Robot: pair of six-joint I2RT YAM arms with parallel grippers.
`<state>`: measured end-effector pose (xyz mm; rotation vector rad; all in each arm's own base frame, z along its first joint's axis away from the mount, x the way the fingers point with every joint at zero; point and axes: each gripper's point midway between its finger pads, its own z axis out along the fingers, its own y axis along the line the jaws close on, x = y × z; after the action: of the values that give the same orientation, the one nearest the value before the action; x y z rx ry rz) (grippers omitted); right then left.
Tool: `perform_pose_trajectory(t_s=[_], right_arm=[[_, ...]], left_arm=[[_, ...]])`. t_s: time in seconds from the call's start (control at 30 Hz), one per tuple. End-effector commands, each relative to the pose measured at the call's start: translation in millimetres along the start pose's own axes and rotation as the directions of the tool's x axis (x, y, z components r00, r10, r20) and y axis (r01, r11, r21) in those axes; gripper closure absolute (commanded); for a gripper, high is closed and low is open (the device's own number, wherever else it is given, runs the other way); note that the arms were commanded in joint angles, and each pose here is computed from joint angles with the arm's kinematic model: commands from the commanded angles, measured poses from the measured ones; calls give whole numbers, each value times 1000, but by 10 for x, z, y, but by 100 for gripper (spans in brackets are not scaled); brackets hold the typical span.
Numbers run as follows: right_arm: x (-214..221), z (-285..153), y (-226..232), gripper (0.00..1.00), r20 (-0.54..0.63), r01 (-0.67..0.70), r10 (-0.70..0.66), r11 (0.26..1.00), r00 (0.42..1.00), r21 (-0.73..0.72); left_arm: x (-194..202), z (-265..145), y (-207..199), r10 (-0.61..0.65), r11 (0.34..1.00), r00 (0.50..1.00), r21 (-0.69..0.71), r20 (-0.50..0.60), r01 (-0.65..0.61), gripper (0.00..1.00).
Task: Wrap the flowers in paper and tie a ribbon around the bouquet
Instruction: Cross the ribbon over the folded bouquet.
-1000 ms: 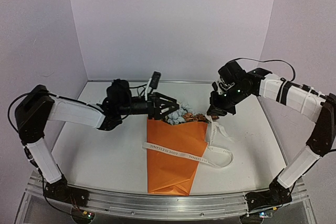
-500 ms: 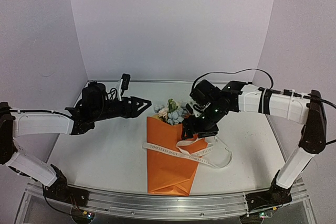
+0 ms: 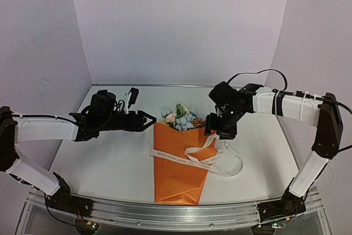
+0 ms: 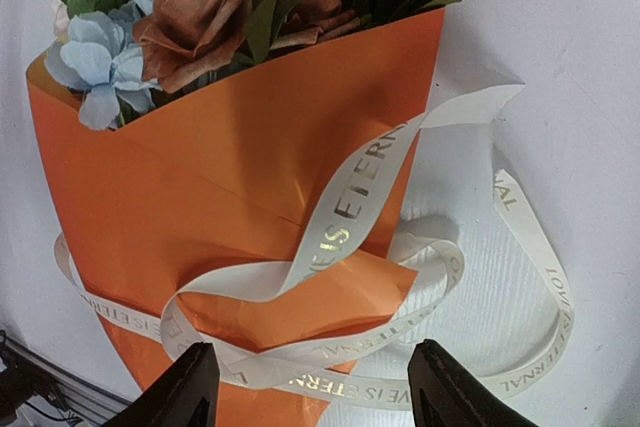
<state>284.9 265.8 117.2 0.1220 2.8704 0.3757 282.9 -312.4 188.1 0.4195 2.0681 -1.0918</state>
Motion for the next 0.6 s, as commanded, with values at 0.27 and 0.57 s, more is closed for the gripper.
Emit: perform_pose_trajectory(t_s=[0.27, 0.57], right_arm=[[-244, 409, -49, 45, 15, -181, 181, 983, 983, 2], [-251, 534, -108, 53, 6, -199, 199, 980, 980, 19]], left_arm=[[19, -19, 83, 12, 998, 999, -59, -53, -16, 33], [253, 1, 189, -20, 996, 990, -89, -139, 8, 34]])
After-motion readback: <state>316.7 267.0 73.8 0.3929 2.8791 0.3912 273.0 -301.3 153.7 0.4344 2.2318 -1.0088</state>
